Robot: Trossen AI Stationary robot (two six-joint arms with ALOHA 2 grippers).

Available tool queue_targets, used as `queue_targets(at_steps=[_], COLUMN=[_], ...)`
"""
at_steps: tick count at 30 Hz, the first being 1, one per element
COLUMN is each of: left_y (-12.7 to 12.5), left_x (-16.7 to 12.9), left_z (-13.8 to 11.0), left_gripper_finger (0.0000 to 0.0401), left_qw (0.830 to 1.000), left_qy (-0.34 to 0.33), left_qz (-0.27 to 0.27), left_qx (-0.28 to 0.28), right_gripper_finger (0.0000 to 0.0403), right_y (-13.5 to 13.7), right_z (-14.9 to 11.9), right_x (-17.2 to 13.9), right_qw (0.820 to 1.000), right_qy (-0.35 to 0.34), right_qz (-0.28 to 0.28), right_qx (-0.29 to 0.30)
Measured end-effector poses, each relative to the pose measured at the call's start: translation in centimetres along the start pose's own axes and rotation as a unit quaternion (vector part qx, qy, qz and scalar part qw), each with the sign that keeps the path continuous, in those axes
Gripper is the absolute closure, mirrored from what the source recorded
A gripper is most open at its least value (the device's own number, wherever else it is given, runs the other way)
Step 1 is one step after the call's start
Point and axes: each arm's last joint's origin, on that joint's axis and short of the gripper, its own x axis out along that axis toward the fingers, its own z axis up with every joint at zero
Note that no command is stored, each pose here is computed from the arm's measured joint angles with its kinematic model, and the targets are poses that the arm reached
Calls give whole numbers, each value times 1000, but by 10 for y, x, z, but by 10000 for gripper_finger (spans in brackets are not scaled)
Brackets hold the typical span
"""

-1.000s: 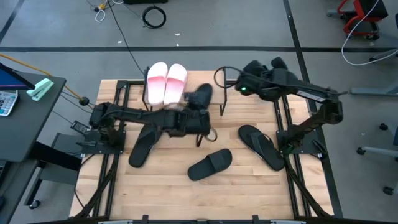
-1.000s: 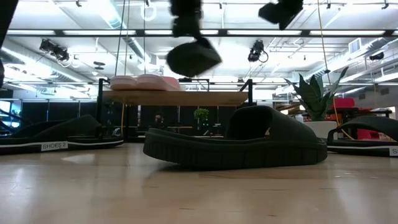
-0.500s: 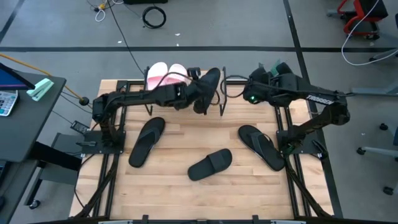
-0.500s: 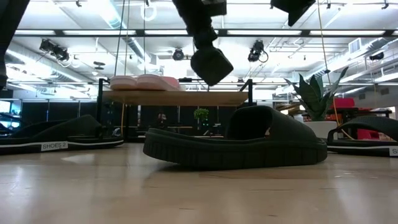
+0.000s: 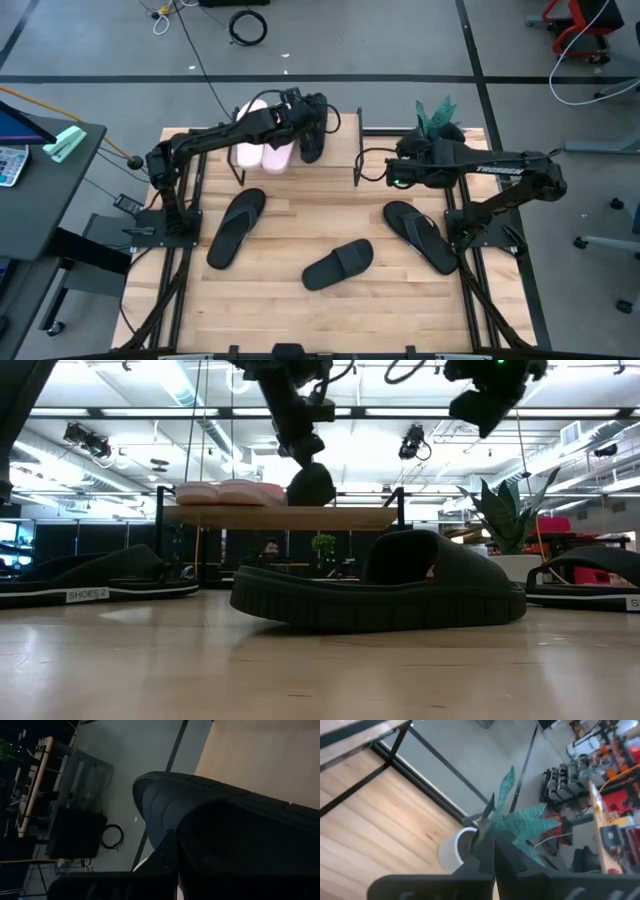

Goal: Pick and place slides into the shelf
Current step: Put the bottom left black slides on the shelf aligned with the pink slides, then put the middle black slides on the shelf aligned with the pink and black slides

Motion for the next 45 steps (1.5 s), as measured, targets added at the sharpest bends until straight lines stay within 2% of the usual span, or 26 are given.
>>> queue_targets(at_steps=[4,14,24,29,33,35,37,40,42,44,45], left_y=[2,-1,-5,-8,1,8,16,29,38,43,46], left_x=[1,0,-4,-26,-59,-77,-94,-113,-121,-125,-126], left_z=[-1,-1,1,16,31,38,43,51,54,55,55], left_gripper_finger=[394,339,280,275,286,291,295,299,300,300,300], left_qw=[1000,1000,1000,1000,999,998,997,994,992,990,990], left_qy=[3,7,2,-26,-50,-62,-78,-108,-122,-131,-133], left_qz=[0,-3,-5,-12,-21,-24,-25,-20,-15,-10,-8], left_qx=[0,-21,-17,-12,-6,-6,-11,-29,-41,-41,-40], right_gripper_finger=[398,399,399,398,400,400,398,396,396,395,395], right_y=[-5,-20,-17,-7,24,45,70,106,124,134,137], right_z=[-9,-18,-23,-31,-50,-63,-76,-91,-96,-97,-96], right_x=[-3,-24,-35,-43,-47,-48,-52,-63,-71,-79,-81], right_qw=[1000,995,992,988,977,964,943,893,850,817,807], right_qy=[-1,-48,-66,-53,-65,-66,-71,-100,-133,-166,-184], right_qz=[14,69,95,141,202,255,323,439,510,553,561], right_qx=[14,56,43,29,26,27,32,13,1,-16,-26])
